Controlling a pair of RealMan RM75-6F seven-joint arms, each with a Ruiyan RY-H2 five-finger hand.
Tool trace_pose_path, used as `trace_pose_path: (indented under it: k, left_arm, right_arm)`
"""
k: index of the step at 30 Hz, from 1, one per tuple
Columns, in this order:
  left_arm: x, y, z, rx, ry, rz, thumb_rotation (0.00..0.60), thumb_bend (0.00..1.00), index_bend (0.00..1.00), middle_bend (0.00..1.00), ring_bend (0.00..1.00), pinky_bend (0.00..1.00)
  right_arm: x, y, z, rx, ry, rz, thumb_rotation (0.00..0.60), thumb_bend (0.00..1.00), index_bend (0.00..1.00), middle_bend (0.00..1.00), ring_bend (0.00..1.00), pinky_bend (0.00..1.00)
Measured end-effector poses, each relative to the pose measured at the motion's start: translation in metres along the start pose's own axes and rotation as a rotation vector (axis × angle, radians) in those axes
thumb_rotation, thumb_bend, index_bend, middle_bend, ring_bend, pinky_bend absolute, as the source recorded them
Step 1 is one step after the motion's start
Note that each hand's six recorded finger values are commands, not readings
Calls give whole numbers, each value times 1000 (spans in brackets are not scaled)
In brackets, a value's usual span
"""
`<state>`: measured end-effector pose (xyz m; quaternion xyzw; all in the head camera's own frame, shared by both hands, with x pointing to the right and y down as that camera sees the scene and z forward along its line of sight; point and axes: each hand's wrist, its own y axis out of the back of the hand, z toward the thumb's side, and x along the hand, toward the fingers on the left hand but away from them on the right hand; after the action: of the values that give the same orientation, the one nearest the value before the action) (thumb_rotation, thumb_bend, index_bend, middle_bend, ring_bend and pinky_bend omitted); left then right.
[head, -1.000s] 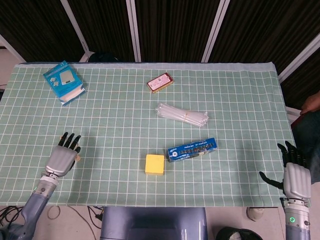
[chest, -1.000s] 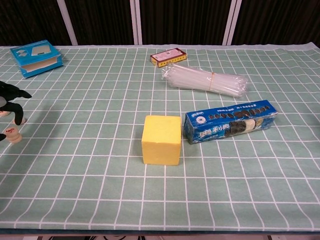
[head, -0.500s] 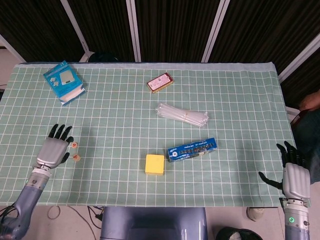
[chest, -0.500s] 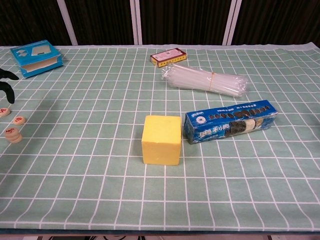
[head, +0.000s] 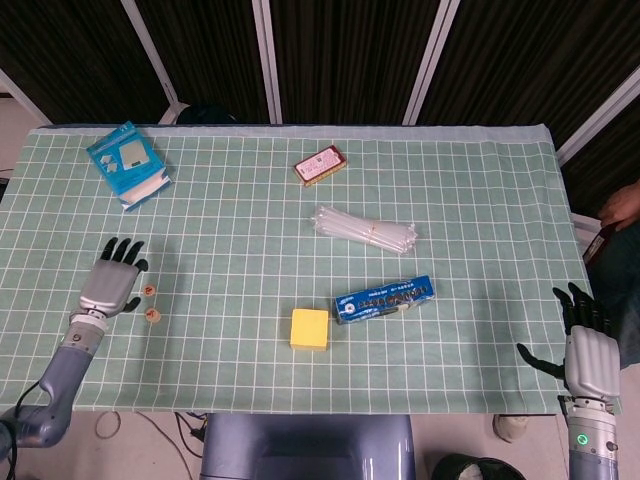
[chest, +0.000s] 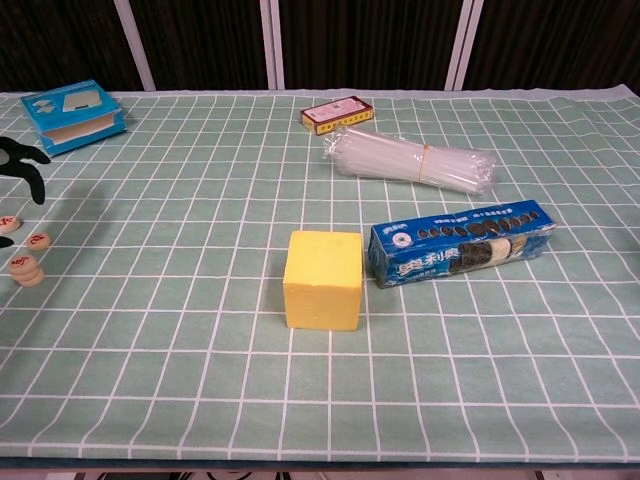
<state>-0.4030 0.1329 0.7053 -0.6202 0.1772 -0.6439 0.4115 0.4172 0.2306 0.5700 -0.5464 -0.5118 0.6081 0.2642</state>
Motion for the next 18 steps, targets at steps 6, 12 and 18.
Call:
trace_pose_path:
  k: [6, 12, 18]
  left_arm:
    - [4, -6, 8, 6, -12, -14, 600, 278, 418, 72, 0, 0]
    - [6, -8, 14, 20, -22, -9, 600, 285, 435, 73, 0, 0]
    - [7, -12, 17, 33, -20, -12, 600, 290, 446, 78, 0, 0]
  right_arm:
    - [0, 0, 0, 0, -2, 2, 600, 267, 118, 50, 0, 0]
    - [0, 0, 0, -1, -5, 2, 600, 267, 118, 49, 0, 0]
    - [0, 0, -1, -2, -6, 3, 600, 266, 118, 50, 0, 0]
